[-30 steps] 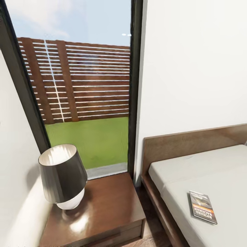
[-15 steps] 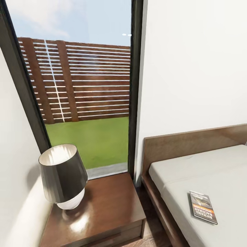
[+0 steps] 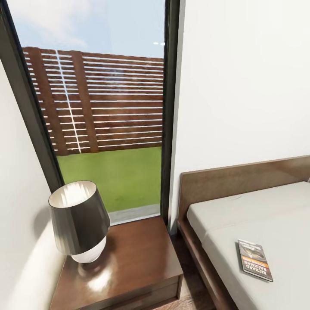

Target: In the bedroom, move the book from the bed onto either nightstand, and place the two sandals side by side next to the bed.

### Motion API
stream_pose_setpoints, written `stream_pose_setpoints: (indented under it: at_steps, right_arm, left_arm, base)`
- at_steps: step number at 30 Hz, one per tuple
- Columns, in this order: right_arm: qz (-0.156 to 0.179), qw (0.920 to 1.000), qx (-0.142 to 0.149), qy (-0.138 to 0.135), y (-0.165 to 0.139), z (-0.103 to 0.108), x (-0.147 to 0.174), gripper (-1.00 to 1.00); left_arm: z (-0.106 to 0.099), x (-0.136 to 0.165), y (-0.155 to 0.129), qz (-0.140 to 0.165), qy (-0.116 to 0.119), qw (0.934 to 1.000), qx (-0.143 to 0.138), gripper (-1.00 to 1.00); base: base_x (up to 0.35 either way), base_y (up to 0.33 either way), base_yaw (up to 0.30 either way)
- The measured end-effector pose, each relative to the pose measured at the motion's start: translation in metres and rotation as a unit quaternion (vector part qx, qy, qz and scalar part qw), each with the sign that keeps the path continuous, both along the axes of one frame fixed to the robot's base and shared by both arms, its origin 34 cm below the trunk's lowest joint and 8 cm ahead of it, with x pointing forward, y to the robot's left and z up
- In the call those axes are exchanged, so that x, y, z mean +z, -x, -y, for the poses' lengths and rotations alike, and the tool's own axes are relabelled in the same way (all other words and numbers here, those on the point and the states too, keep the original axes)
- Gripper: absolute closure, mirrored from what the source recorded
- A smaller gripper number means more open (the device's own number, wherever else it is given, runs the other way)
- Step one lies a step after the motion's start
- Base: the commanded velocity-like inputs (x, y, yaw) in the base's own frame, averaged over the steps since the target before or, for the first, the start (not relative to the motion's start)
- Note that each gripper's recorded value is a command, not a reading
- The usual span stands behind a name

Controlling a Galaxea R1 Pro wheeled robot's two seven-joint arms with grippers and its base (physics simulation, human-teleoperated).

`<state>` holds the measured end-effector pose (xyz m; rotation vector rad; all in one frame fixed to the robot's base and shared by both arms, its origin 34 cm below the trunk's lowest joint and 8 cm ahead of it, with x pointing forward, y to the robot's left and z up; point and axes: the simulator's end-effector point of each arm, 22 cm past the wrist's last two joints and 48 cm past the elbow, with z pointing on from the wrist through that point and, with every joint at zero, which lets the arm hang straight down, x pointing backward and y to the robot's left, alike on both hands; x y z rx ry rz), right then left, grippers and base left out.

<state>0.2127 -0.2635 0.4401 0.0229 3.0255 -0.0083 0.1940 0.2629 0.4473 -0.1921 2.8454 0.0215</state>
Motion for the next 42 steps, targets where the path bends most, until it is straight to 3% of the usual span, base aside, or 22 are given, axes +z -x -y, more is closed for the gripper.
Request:
stream_pose_setpoints:
  at_steps: [4,6,9,17,22,42]
  right_arm:
    - [-0.01,0.9997,-0.02,-0.012,-0.003,-0.004,0.0,-1.0]
    - [-0.015,0.9993,-0.03,-0.014,-0.004,-0.008,0.0,-1.0]
    - [-0.009,0.9998,-0.016,-0.01,-0.015,-0.012,0.0,-1.0]
    - [-0.005,1.0,0.007,-0.002,0.006,-0.014,-0.001,-1.0]
    - [-0.005,1.0,0.008,0.0,0.022,-0.013,-0.001,-1.0]
    - [-0.004,0.9999,0.012,0.002,0.023,-0.012,-0.001,-1.0]
  left_arm:
    - [0.0,-0.001,0.005,-0.01,0.009,0.9997,0.018,-1.0]
    - [-0.006,-0.002,0.01,-0.018,0.002,0.9995,0.026,-1.0]
    - [-0.011,-0.001,0.009,-0.014,-0.006,0.9998,0.012,-1.0]
    - [-0.012,0.0,0.003,-0.001,-0.012,0.9997,-0.021,-1.0]
    - [-0.013,0.0,0.003,0.0,-0.013,0.9997,-0.02,-1.0]
    - [-0.012,0.001,0.001,0.003,-0.013,0.9998,-0.015,-1.0]
  base:
    - [0.0,0.0,0.0]
    - [0.0,0.0,0.0]
    - [0.0,0.0,0.0]
    - [0.0,0.0,0.0]
    - [0.0,0.0,0.0]
    - [0.0,0.0,0.0]
